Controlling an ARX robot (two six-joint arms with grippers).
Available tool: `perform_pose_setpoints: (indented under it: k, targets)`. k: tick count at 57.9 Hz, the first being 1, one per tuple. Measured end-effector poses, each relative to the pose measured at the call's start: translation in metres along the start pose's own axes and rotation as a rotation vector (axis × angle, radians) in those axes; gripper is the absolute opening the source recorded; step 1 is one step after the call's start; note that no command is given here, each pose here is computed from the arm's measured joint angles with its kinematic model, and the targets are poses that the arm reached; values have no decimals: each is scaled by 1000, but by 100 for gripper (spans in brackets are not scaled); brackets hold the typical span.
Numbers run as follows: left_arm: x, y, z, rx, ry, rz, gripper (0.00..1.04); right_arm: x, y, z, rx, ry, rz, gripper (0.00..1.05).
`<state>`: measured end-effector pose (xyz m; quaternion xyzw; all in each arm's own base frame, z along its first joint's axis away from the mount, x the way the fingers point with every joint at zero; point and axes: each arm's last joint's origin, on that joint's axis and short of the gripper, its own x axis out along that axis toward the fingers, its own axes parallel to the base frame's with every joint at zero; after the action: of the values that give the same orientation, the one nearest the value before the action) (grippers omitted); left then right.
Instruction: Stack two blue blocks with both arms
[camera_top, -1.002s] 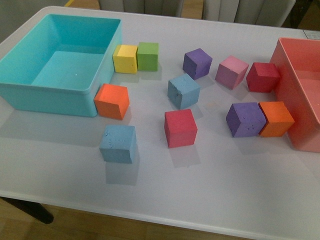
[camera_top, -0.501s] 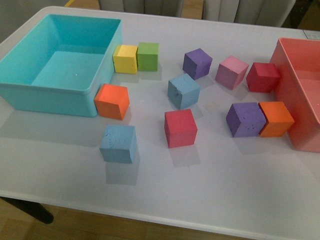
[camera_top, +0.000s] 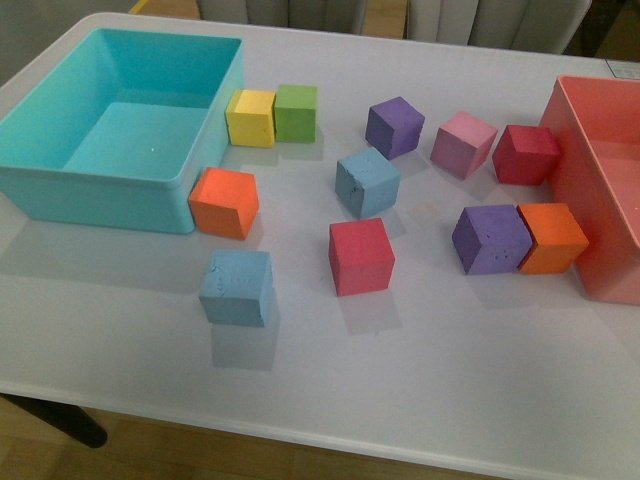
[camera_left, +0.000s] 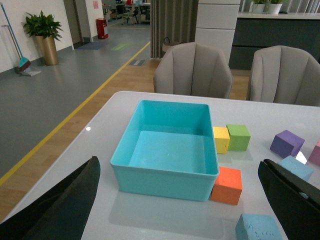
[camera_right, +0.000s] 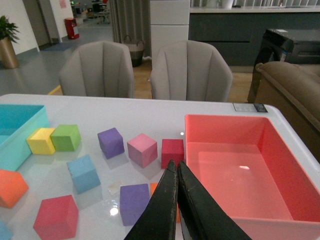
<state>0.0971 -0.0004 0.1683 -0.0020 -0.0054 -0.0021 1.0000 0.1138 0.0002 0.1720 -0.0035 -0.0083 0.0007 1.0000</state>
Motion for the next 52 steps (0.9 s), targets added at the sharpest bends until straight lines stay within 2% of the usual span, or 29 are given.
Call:
perform_pose_setpoints:
  k: [34,51,52]
  targets:
    - [0,0,0,0,0,0,96,-17,0,-3,0,6,0,2]
    - [0,0,0,0,0,0,96,-17,0,-3,0,5,0,56]
    - [1,0,-1,2,39,-16,96,-17,0,-3,0,6,0,61]
